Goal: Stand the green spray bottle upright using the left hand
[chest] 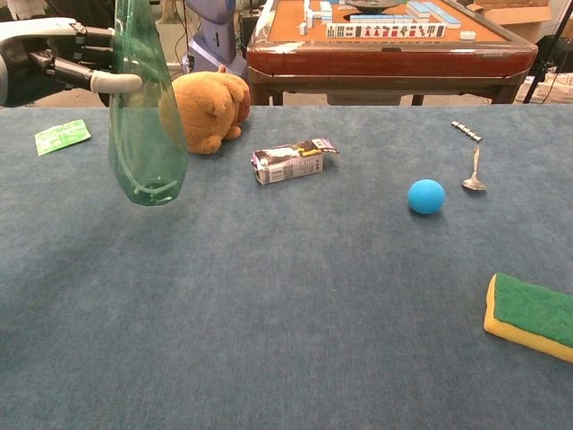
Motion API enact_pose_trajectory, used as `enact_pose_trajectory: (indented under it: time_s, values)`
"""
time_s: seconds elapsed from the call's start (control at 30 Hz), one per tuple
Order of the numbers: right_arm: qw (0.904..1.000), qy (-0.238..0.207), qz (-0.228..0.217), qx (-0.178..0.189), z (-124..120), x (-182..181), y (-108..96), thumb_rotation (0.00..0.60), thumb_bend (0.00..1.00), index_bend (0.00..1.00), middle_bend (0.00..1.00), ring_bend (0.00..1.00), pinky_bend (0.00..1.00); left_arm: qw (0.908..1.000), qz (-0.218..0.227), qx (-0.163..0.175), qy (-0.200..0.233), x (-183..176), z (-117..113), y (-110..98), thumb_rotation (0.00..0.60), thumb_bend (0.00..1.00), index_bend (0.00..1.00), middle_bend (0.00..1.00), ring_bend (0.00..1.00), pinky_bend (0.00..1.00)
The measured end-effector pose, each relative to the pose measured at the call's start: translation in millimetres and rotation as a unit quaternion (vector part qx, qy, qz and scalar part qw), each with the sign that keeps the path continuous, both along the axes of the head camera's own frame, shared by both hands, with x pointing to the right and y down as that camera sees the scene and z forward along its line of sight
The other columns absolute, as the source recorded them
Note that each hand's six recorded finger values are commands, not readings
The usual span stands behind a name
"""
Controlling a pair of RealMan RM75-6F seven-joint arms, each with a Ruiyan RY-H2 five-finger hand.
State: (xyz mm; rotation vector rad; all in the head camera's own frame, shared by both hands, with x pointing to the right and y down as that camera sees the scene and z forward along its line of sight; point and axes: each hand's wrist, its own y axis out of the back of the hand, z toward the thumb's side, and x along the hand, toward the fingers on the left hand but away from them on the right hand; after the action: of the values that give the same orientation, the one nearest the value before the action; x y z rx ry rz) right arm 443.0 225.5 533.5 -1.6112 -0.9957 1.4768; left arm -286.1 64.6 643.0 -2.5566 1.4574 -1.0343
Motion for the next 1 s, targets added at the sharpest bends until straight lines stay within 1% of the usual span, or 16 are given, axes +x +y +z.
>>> enact_pose_trajectory:
  time_s: [0.13, 0.3, 0.47, 0.57, 0.7, 0.77, 0.83, 0.93, 1.0]
  values:
    - [1.0, 0.001, 0.0, 0.0, -0.1, 0.1, -0.2, 0.6, 0.27, 0.11, 0.05, 0.0, 0.0, 0.9999, -0.011, -0.001, 0.011, -4.9, 10.5, 1.8, 0.6, 0.33, 0.39, 0.43, 0.16, 0.0]
    - [1.0, 0.002, 0.002, -0.002, 0.7, 0.4, -0.5, 0.6, 0.27, 0.11, 0.05, 0.0, 0.0, 0.9996, -0.017, 0.015, 0.015, -9.7, 25.9, 5.6, 0.6, 0.33, 0.38, 0.41, 0.16, 0.0]
    - [1.0, 0.003, 0.002, -0.001, -0.2, -0.2, -0.7, 0.6, 0.27, 0.11, 0.05, 0.0, 0.0, 0.9993, -0.009, 0.037, 0.002, -14.9, 37.8, 9.0, 0.6, 0.33, 0.37, 0.4, 0.16, 0.0]
    - [1.0, 0.004, 0.002, -0.001, -0.1, -0.5, -0.6, 0.6, 0.27, 0.11, 0.05, 0.0, 0.0, 0.999, 0.0, 0.043, -0.009, -17.0, 44.9, 13.0, 0.6, 0.33, 0.34, 0.36, 0.14, 0.0]
    - [1.0, 0.005, 0.003, -0.001, -0.4, 0.0, -0.4, 0.6, 0.27, 0.11, 0.05, 0.0, 0.0, 0.9991, 0.013, 0.037, -0.016, -19.8, 49.9, 17.7, 0.6, 0.33, 0.28, 0.24, 0.08, 0.0]
    - [1.0, 0.006, 0.003, -0.001, -0.6, 0.1, -0.6, 0.6, 0.27, 0.11, 0.05, 0.0, 0.0, 0.9991, 0.016, 0.033, -0.019, -21.7, 50.5, 18.3, 0.6, 0.32, 0.23, 0.17, 0.04, 0.0]
    - [1.0, 0.005, 0.003, -0.001, -0.6, 0.0, -0.6, 0.6, 0.27, 0.11, 0.05, 0.0, 0.0, 0.9991, 0.02, 0.031, -0.023, -25.1, 49.2, 18.3, 0.6, 0.32, 0.18, 0.13, 0.02, 0.0]
    - [1.0, 0.004, 0.003, -0.001, -0.2, 0.1, -0.4, 0.6, 0.27, 0.11, 0.05, 0.0, 0.0, 0.9989, 0.023, 0.031, -0.026, -30.8, 46.2, 18.2, 0.6, 0.32, 0.07, 0.06, 0.0, 0.0]
    - [1.0, 0.004, 0.003, -0.001, -0.3, 0.1, -0.6, 0.6, 0.27, 0.11, 0.06, 0.0, 0.0, 0.999, 0.021, 0.031, -0.026, -33.4, 44.5, 17.9, 0.6, 0.32, 0.02, 0.03, 0.0, 0.0]
